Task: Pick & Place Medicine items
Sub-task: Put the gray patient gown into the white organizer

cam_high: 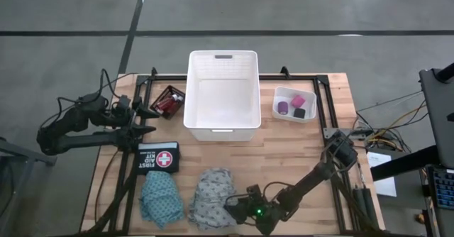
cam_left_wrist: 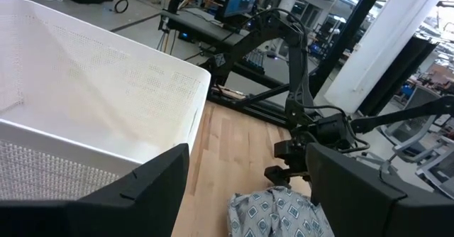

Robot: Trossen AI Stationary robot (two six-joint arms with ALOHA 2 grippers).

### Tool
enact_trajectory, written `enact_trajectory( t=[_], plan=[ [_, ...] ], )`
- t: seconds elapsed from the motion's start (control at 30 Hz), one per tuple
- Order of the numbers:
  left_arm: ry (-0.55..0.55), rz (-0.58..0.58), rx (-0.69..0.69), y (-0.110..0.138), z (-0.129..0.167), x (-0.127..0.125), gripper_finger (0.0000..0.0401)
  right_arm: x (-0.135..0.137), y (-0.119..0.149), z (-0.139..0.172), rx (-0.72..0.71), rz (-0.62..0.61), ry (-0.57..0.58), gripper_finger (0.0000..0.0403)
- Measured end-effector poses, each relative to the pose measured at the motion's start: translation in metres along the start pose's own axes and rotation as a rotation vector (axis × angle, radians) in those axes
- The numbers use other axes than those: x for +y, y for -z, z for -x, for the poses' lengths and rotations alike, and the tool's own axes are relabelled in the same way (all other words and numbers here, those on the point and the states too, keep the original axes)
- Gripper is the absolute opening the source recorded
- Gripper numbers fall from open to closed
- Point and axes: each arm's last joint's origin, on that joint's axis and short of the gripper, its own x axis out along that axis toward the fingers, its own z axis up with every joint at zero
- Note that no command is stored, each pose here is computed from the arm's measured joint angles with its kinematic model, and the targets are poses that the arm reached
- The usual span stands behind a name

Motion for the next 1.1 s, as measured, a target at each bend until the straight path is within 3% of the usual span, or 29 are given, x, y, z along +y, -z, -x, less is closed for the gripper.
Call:
enact_trajectory(
  t=[0.6,1.1],
  plan=[
    [0.000,0.000,0.000,0.0000,0.0000,0.0000,0.0289,-0.0017,-0.0003,-0.0002,0.025,-0.036,0.024,0.0389],
    [0.000,0.000,0.000,0.0000,0.0000,0.0000,0.0289,-0.0005,0.0001,0.0001,0.027,0.021,0.016,0.0187]
  ],
)
